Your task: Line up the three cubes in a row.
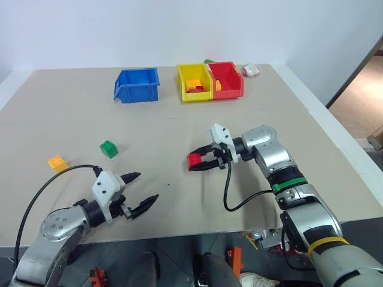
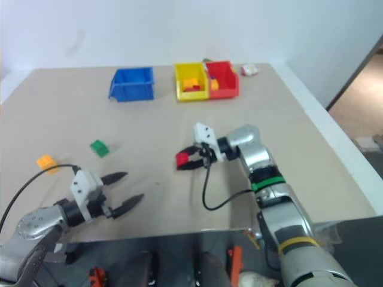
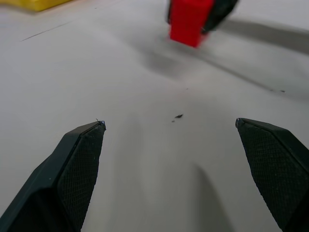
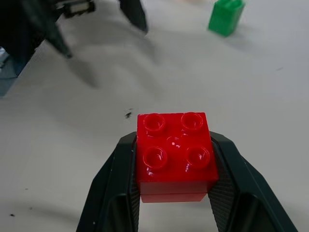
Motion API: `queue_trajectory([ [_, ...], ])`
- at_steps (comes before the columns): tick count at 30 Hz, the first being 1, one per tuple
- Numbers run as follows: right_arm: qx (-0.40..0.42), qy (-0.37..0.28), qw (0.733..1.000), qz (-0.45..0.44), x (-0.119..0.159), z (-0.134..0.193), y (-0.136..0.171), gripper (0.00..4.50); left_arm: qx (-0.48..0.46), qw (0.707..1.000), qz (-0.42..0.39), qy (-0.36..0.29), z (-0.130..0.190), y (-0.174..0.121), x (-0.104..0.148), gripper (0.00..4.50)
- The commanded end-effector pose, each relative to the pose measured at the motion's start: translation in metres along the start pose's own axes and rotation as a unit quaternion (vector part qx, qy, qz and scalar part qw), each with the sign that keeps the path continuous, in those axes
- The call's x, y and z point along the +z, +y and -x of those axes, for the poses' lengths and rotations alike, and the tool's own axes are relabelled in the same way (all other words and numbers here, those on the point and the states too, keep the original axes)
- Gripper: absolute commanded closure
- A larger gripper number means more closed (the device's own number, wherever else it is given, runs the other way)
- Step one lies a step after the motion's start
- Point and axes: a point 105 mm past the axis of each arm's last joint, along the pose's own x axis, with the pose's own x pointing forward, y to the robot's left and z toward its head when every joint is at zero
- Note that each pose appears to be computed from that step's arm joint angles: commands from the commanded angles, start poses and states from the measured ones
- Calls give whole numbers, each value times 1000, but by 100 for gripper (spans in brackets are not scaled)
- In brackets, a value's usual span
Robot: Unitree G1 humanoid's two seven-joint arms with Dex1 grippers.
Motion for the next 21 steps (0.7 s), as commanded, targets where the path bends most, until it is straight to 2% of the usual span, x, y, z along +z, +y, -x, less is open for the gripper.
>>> queue_trajectory([
  [1, 5, -2, 1000, 15, 6, -3, -3, 324, 5, 999, -24, -26, 3, -1, 16, 0],
  [16, -11, 24, 1000, -10, -16, -9, -12, 324, 6, 999, -27, -25, 2, -5, 16, 0],
  [18, -9, 33, 999, -12, -21, -7, -11, 217, 6, 999, -28, -24, 2, -5, 15, 0],
  [19, -3, 38, 999, -13, -24, -6, -9, 197, 7, 999, -28, -23, 2, -5, 15, 0],
  [21, 3, 40, 999, -9, -24, -5, -7, 112, 8, 999, -28, -22, 2, -5, 15, 0],
])
